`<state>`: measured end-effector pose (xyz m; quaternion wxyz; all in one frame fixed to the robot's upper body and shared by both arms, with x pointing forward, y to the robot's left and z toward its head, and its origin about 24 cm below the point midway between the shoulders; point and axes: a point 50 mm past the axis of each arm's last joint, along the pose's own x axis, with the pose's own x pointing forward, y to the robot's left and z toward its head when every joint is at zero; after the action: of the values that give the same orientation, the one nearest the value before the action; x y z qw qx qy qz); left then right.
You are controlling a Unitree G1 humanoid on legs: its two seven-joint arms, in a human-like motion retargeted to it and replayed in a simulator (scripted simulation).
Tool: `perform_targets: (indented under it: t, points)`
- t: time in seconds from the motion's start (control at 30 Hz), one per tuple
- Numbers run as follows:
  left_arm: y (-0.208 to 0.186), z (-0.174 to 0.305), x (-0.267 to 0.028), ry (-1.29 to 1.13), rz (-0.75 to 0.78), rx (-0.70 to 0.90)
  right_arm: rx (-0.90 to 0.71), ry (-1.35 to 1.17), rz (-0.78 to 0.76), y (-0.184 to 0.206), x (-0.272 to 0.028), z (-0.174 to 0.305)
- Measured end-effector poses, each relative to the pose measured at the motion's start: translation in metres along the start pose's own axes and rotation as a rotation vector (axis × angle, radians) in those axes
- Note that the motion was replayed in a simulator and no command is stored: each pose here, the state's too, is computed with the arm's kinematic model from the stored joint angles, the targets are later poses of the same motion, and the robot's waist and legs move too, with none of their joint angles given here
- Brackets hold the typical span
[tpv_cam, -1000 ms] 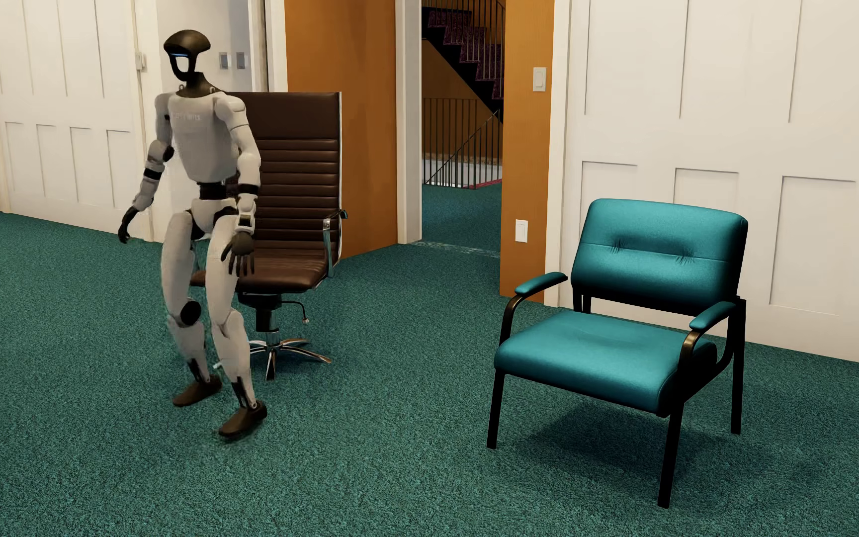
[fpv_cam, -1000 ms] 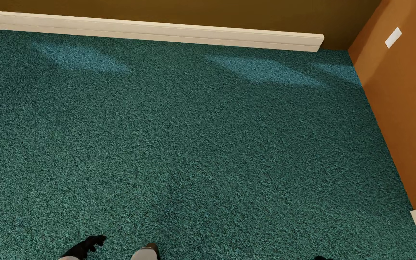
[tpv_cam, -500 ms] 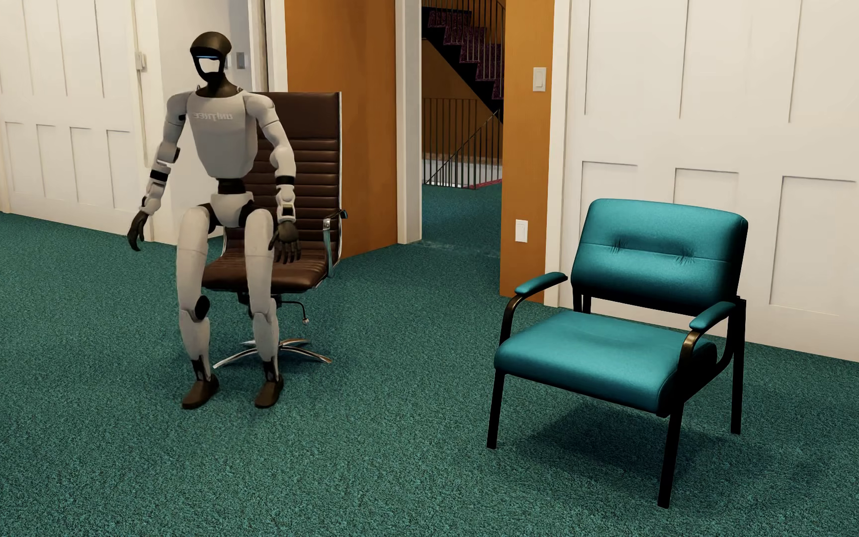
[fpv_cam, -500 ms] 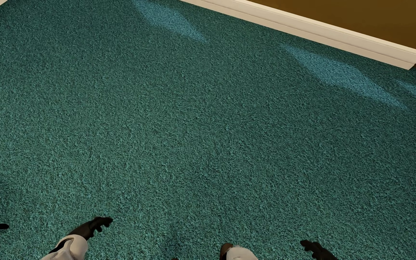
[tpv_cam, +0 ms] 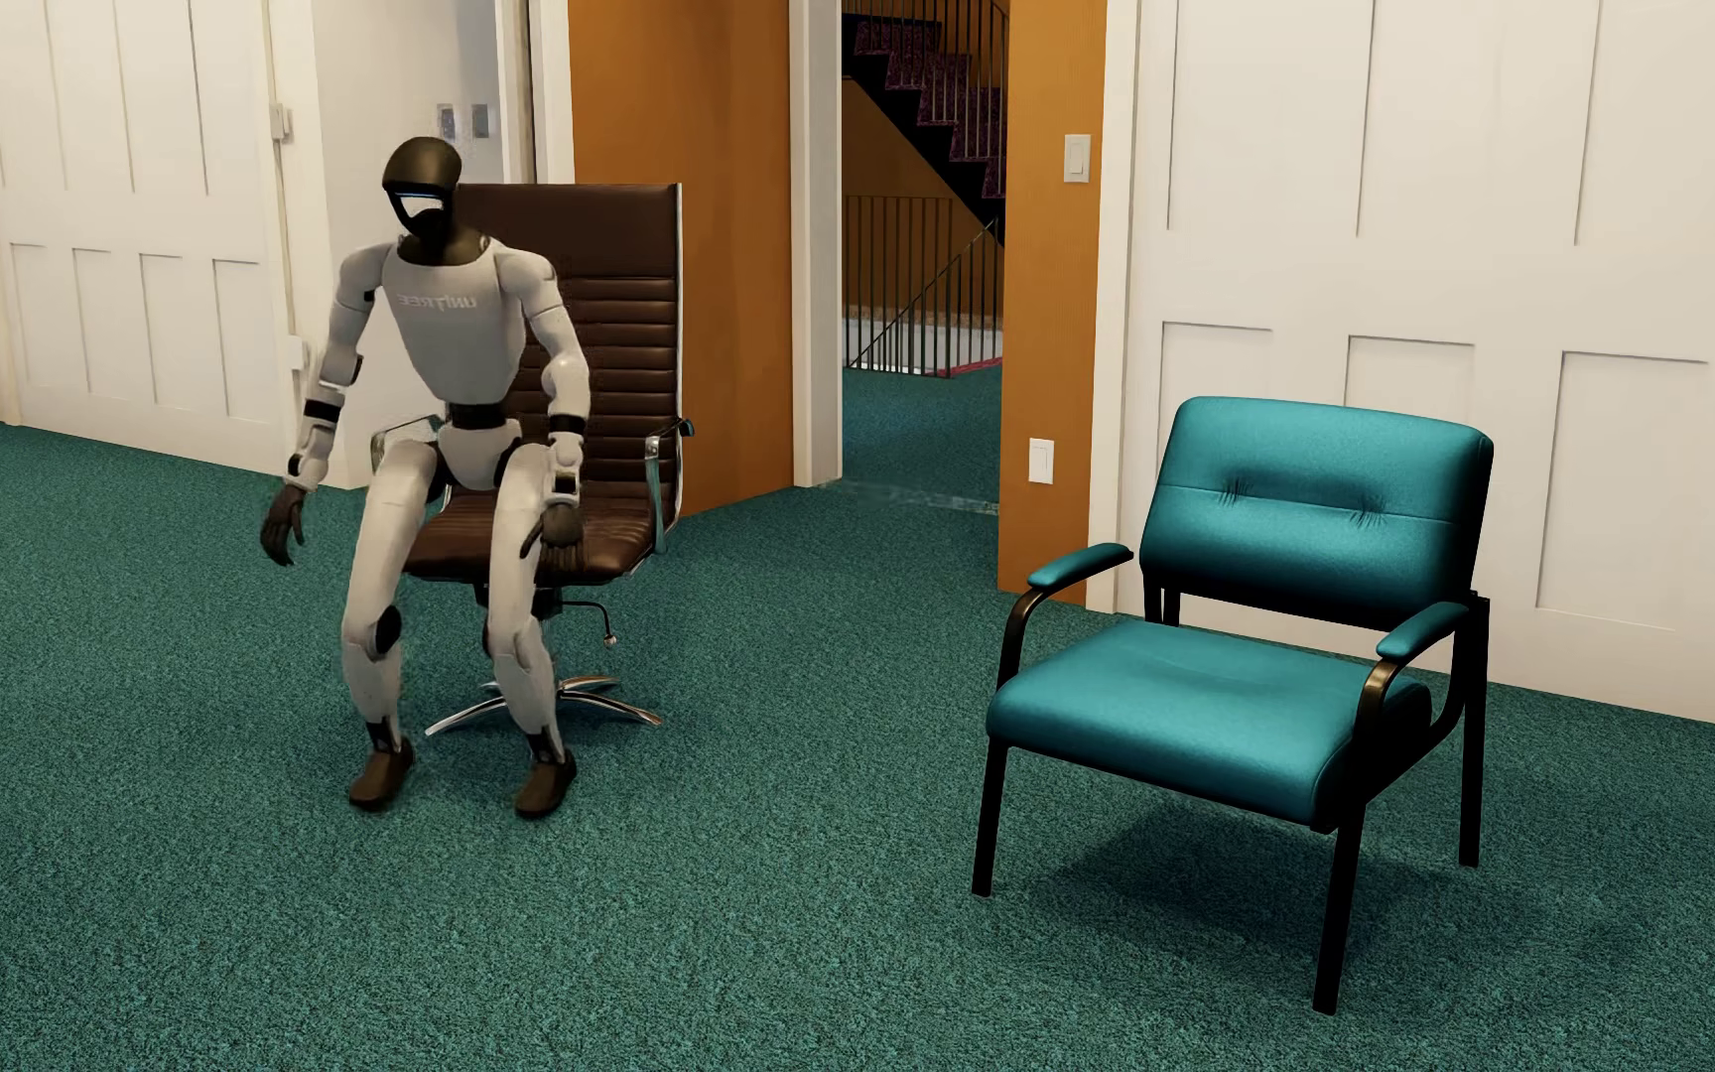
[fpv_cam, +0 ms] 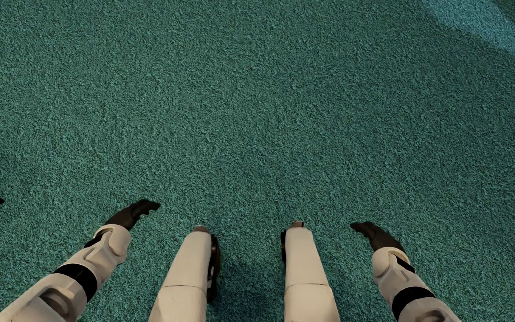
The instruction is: Sit on the dark chair
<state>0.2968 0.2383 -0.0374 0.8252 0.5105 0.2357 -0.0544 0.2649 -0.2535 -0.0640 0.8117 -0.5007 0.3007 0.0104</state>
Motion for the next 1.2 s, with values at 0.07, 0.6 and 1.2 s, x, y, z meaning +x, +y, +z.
perform_targets:
  t: [0.07,0.6,1.2]
  points:
    - [0.007,0.014,0.005,-0.035,0.014,-0.003,-0.015,-0.042,-0.027,-0.011,0.005,0.015]
    - [0.074,0.115,0.016,-0.322,0.189,0.078,-0.072,-0.265,-0.242,-0.095,0.018,0.114]
    - [-0.002,0.060,0.010,-0.130,-0.057,0.068,-0.063,-0.234,0.034,-0.035,0.012,0.097]
